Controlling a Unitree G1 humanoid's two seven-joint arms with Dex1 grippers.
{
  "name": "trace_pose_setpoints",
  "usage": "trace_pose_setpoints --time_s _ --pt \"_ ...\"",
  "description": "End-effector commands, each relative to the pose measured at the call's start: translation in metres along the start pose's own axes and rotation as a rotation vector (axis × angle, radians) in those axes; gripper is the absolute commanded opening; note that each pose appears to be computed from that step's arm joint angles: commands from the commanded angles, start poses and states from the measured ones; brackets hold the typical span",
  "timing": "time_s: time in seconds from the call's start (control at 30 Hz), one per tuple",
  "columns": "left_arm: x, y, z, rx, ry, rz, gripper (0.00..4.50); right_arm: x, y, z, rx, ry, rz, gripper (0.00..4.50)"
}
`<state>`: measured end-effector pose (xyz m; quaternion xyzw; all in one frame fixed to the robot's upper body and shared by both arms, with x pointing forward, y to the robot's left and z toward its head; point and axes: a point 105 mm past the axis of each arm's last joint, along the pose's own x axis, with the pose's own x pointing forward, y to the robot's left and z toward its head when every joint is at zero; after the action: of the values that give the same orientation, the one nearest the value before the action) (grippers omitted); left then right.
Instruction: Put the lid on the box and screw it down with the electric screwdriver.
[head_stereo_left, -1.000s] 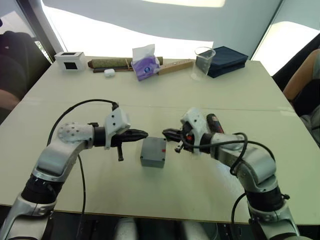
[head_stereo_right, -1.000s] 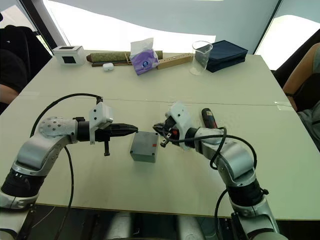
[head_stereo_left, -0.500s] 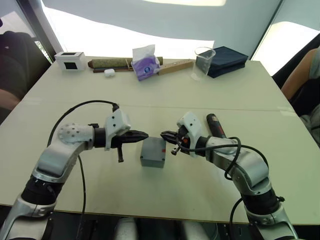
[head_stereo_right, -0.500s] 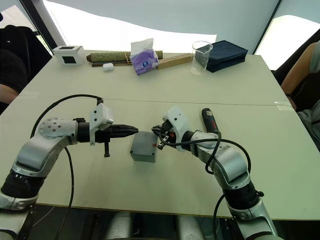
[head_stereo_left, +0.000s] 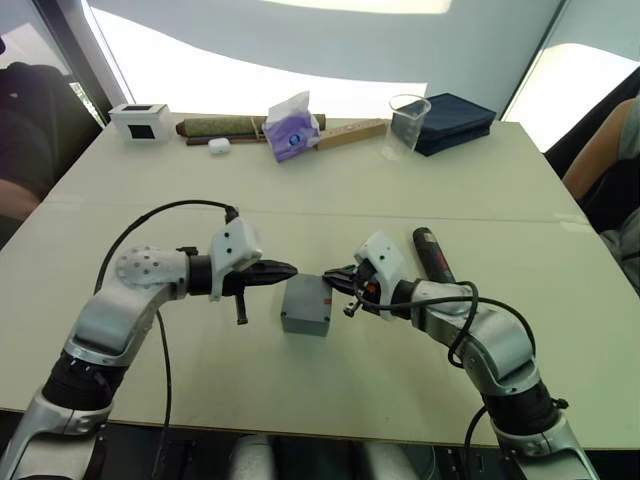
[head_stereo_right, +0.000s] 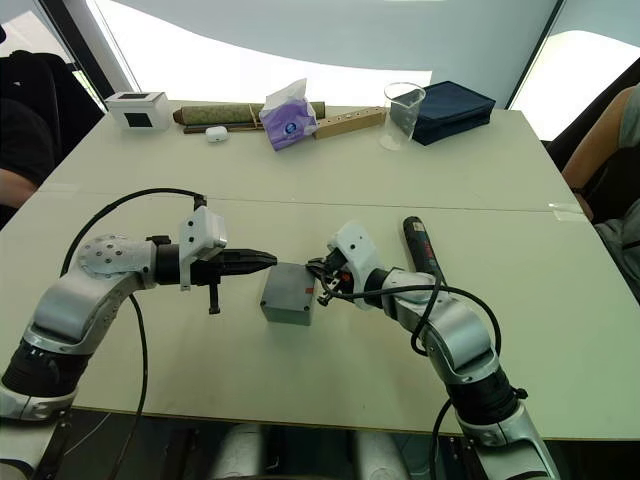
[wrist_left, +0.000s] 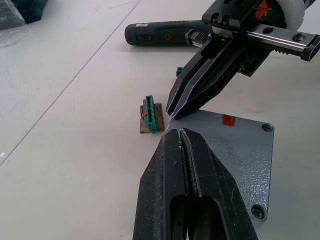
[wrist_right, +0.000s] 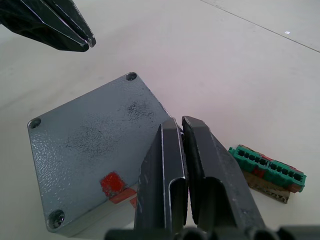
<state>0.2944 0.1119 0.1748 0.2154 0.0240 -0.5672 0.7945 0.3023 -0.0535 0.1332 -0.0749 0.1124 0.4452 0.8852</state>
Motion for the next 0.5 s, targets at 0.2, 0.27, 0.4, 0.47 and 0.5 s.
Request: trace_pose_setpoints --time_s 0.2,0.27,0.4,0.47,0.5 --pt "-0.001 -0.003 0.011 0.048 -0.018 -0.013 0.0 -0.017 -0.005 0.017 -0.029 -0.012 0.017 3.25" --pt "0.0 -0.005 0.013 0.05 -0.025 -0.02 0.0 -0.026 -0.011 0.026 -0.041 -0.013 0.002 3.98" --pt "0.002 -0.007 0.018 0.055 -0.044 -0.036 0.0 -0.042 -0.028 0.041 -0.037 0.004 -0.054 4.49" --pt "0.003 -0.01 0.023 0.06 -0.063 -0.054 0.0 -0.055 -0.042 0.048 -0.022 0.06 -0.107 4.49" --pt "0.003 -0.012 0.025 0.061 -0.075 -0.072 0.0 -0.063 -0.051 0.052 -0.022 0.112 -0.136 4.49"
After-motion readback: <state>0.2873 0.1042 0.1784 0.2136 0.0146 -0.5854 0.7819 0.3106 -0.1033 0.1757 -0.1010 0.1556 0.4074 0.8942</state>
